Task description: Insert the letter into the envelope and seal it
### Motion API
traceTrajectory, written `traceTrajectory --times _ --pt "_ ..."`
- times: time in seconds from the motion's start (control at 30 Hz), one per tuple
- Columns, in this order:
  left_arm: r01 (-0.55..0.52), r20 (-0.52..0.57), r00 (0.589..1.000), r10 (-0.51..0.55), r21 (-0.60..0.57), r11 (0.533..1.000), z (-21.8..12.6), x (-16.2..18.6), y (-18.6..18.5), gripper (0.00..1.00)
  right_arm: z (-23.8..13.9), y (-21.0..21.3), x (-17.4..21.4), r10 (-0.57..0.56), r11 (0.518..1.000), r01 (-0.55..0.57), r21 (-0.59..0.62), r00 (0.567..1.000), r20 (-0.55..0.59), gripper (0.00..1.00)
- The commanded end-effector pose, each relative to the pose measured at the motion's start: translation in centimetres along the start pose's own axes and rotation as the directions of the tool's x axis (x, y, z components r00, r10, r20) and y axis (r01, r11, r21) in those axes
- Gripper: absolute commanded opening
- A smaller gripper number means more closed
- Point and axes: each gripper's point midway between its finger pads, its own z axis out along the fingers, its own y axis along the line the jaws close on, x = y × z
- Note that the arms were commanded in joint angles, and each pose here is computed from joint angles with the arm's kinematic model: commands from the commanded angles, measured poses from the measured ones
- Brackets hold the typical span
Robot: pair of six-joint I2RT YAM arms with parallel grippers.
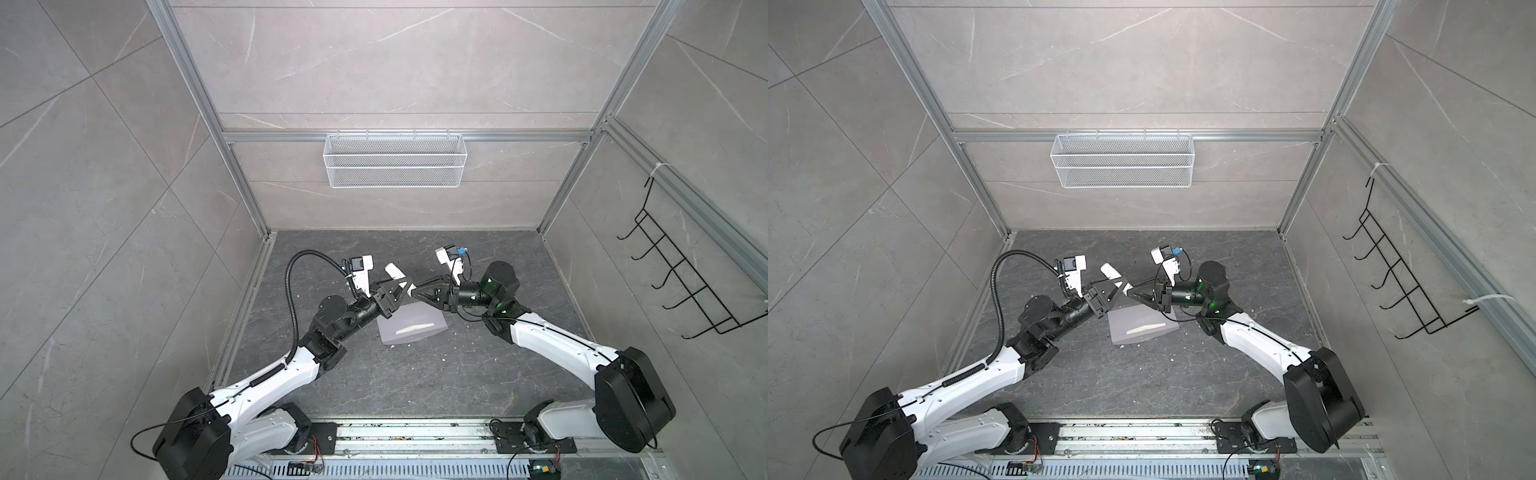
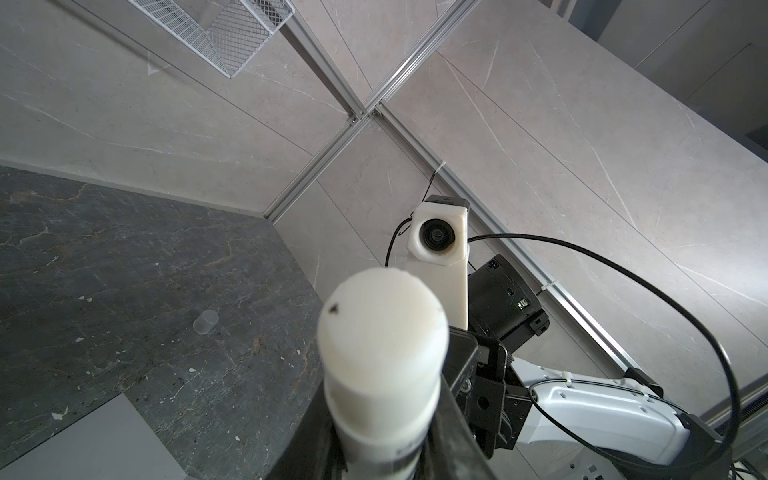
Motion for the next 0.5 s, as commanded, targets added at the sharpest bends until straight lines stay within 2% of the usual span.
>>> traceTrajectory --times 0.0,0.07,0.17,0.23,0.3,0.37,0.43,0.47 --pt "-0.070 0.003 0.998 0.070 0.111 0.991 -0.4 -0.3 -2.7 0.00 -1.1 -1.8 -3.5 -0.008 0.993 -0.004 0.117 0.995 0.104 0.16" --pt "-0.067 0.005 0.998 0.067 0.103 0.992 -0.4 -0.4 -2.6 0.00 -1.4 -2.5 -3.2 -0.021 0.984 0.004 0.181 0.995 0.094 0.20" --pt "-0.060 0.004 0.998 0.060 0.079 0.995 -0.4 -0.4 -2.1 0.00 -1.9 -2.6 -2.8 -0.105 0.955 0.080 0.286 0.992 0.074 0.34" --pt "-0.057 0.005 0.998 0.057 0.061 0.996 -0.3 -0.4 -1.8 0.00 -2.2 -2.4 -2.3 -0.187 0.915 0.161 0.370 0.982 0.035 0.45" --pt "-0.053 0.008 0.999 0.052 0.045 0.998 -0.3 -0.4 -1.5 0.00 -2.3 -2.0 -1.6 -0.295 0.843 0.277 0.460 0.955 -0.036 0.58" --pt "-0.051 0.012 0.999 0.051 0.033 0.998 -0.3 -0.5 -1.3 0.00 -2.7 -1.9 -1.2 -0.388 0.748 0.374 0.548 0.917 -0.096 0.73" --pt "-0.049 0.011 0.999 0.049 0.026 0.998 -0.2 -0.4 -1.1 0.00 -3.2 -0.9 -1.1 -0.496 0.627 0.466 0.625 0.857 -0.141 0.80" --pt "-0.048 0.011 0.999 0.048 0.023 0.999 -0.2 -0.4 -1.0 0.00 -3.4 -0.6 -1.1 -0.529 0.582 0.491 0.648 0.834 -0.158 0.81"
